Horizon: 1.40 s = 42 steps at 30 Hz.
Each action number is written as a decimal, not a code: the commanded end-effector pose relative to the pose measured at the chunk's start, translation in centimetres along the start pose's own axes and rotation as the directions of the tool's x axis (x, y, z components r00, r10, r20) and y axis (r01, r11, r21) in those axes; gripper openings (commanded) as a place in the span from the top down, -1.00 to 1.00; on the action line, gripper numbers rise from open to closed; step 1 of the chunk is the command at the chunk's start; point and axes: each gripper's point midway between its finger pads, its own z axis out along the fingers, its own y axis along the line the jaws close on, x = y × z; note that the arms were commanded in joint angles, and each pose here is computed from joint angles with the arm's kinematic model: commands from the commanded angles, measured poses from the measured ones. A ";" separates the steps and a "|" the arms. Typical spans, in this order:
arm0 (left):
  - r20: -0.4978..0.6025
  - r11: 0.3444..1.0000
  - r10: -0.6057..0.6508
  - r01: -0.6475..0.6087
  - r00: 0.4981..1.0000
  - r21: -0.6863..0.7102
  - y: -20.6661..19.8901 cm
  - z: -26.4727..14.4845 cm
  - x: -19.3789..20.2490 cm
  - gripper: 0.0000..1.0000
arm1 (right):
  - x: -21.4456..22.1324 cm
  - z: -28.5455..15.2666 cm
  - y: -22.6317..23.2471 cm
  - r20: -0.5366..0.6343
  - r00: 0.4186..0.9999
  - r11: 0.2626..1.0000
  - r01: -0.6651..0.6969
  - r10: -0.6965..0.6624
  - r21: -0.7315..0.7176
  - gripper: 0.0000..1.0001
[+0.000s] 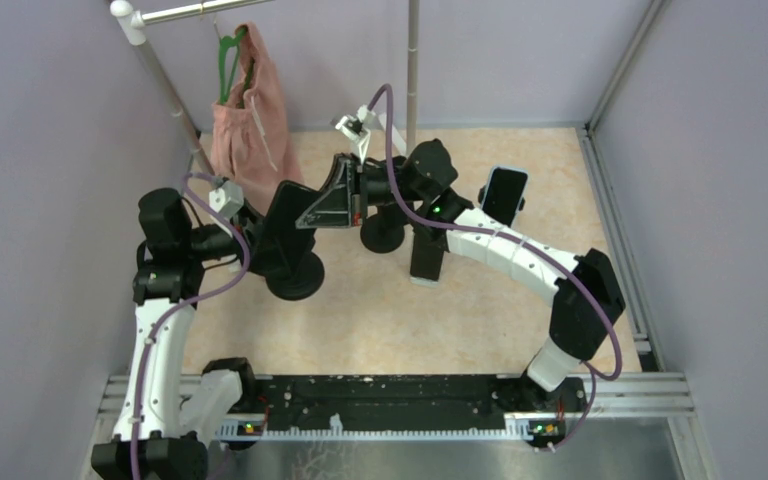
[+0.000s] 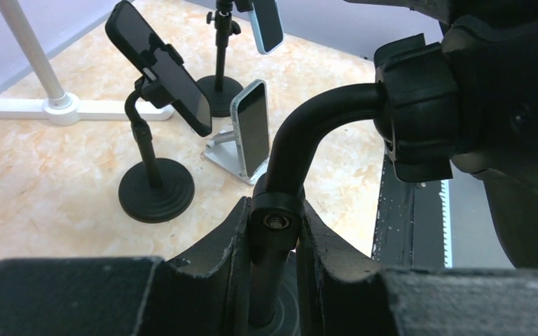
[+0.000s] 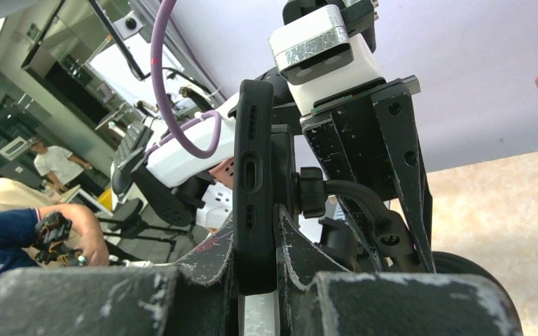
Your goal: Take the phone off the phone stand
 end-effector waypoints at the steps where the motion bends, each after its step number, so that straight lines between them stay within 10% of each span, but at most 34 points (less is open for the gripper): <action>1: -0.064 0.963 -0.020 0.002 0.998 -0.269 5.3 -1.0 1.5 1.00 | 0.2 -0.1 11.2 -0.094 0.991 0.960 0.064 -0.092 -0.273 1.00; 26: -0.061 0.851 -0.227 0.167 0.972 -0.497 10.6 -2.1 3.6 1.00 | 1.6 -1.6 13.2 -0.109 0.982 0.959 0.123 -0.156 -0.257 1.00; 42: -0.164 0.686 0.027 -0.138 0.986 -0.715 14.9 -5.8 2.1 1.00 | 1.0 -1.4 11.2 -0.061 0.997 0.997 0.034 -0.039 -0.073 1.00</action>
